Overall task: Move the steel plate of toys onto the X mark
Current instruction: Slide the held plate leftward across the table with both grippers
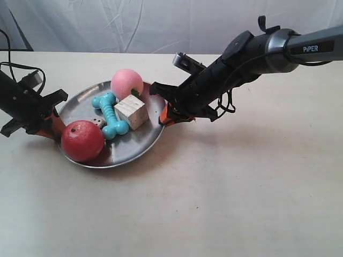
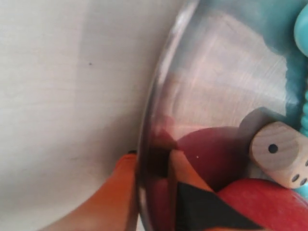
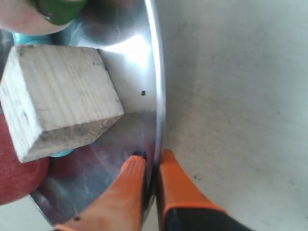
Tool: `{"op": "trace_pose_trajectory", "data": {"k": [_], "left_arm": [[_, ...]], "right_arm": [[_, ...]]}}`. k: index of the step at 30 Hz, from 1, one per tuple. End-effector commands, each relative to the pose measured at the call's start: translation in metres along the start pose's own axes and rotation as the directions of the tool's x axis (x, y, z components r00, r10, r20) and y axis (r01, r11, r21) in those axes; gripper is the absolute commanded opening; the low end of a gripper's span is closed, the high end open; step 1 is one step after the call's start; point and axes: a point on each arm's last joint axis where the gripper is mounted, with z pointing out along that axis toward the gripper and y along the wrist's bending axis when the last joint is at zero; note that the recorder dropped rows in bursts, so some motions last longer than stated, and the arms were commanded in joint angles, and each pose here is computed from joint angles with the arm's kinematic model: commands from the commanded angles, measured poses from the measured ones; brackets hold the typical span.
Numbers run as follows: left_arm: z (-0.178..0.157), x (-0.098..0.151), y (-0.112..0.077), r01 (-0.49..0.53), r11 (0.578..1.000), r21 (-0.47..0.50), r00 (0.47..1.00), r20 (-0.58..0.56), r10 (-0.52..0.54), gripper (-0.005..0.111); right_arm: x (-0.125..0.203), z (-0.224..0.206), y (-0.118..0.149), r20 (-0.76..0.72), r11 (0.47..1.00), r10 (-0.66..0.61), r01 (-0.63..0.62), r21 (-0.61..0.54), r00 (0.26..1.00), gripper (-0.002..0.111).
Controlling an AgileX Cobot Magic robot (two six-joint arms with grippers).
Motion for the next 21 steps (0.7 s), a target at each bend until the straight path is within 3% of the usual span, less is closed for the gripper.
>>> {"op": "trace_pose_trajectory", "data": {"k": [1,18,21], "left_arm": [[0.004,0.002,0.003,-0.019,0.999,-0.031,0.999,0.029,0.020,0.000],[0.004,0.003,0.009,-0.052,0.994,-0.093,0.998,0.019,0.054,0.000],[0.004,0.003,0.011,-0.065,0.992,-0.111,0.998,0.014,0.067,0.005]], "right_arm": [[0.004,0.008,0.006,-0.039,0.999,-0.042,0.042,-0.018,0.998,-0.001],[0.008,0.025,-0.003,-0.070,1.000,-0.021,0.021,-0.005,0.997,-0.001],[0.008,0.025,-0.003,-0.070,1.000,-0.021,0.021,-0.005,0.997,-0.001]]}}
